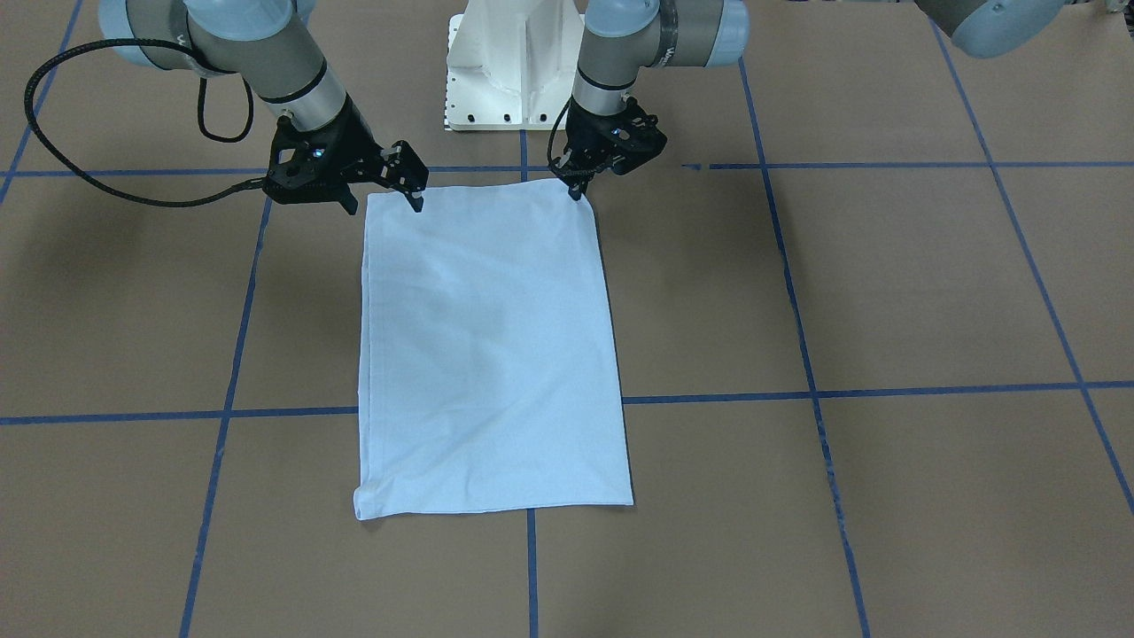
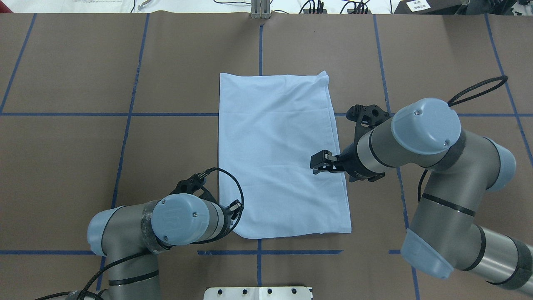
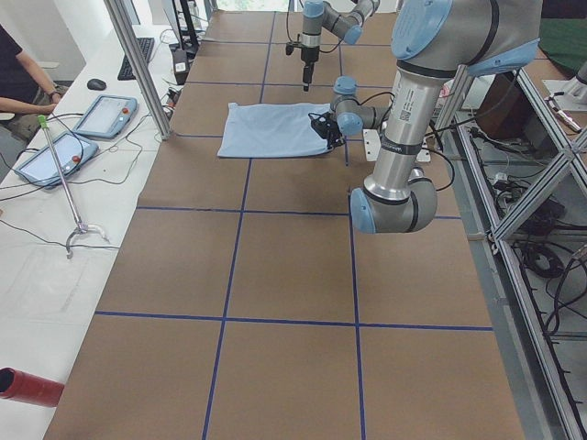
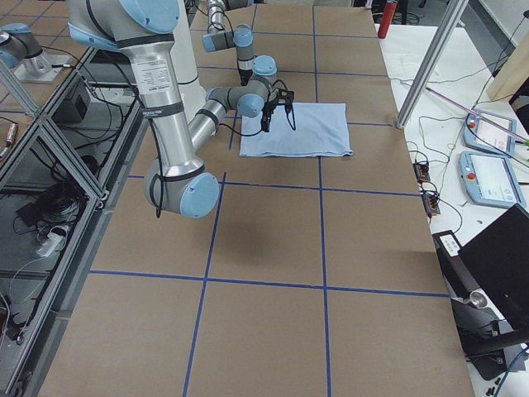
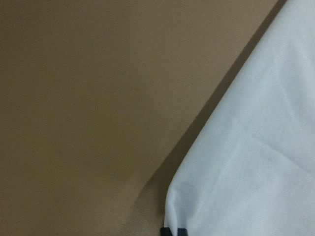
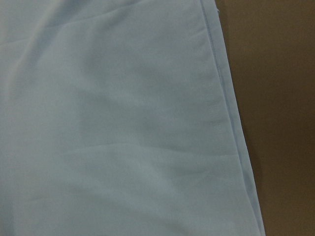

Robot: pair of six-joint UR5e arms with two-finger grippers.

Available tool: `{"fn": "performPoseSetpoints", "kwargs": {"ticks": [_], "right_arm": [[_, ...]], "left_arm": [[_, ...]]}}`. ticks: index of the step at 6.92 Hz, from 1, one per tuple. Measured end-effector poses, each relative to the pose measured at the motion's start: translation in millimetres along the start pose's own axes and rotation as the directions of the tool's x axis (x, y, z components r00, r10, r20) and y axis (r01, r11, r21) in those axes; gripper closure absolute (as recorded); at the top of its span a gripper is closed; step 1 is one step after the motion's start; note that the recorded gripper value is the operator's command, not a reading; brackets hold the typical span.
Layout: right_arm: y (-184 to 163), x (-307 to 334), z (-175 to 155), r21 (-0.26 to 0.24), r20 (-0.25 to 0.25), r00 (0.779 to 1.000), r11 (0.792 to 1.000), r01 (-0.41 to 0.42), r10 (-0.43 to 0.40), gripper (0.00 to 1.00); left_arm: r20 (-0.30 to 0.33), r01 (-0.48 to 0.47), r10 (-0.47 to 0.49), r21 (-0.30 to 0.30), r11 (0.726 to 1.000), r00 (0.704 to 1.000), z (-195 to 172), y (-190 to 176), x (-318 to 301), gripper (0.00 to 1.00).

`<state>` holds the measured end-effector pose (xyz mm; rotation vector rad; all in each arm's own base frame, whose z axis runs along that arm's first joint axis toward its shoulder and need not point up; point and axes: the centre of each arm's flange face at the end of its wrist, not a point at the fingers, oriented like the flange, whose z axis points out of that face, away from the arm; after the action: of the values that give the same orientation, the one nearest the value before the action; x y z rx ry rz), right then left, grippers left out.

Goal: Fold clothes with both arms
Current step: 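Grasp both near corners of the folded shirt with left and right grippers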

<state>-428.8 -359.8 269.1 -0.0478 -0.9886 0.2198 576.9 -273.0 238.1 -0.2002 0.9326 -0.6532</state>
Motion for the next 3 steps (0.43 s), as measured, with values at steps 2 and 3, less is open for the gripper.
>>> {"fn": "performPoseSetpoints", "kwargs": {"ticks": [2, 3], "right_arm": [[39.2, 0.5, 30.1, 0.036, -0.033, 0.987, 0.987, -0.156, 0.157, 0.00], [62.4, 3.1, 47.4, 0.073, -0.047, 0.974, 0.973, -0.217, 0.221, 0.00]], "left_arm": [[0.001, -0.011, 0.011, -0.002, 1.000, 1.000, 0.0, -0.1, -0.4, 1.00], [0.001, -0.012, 0.012, -0.001, 1.000, 1.000, 0.5, -0.3, -0.6, 1.00]]}}
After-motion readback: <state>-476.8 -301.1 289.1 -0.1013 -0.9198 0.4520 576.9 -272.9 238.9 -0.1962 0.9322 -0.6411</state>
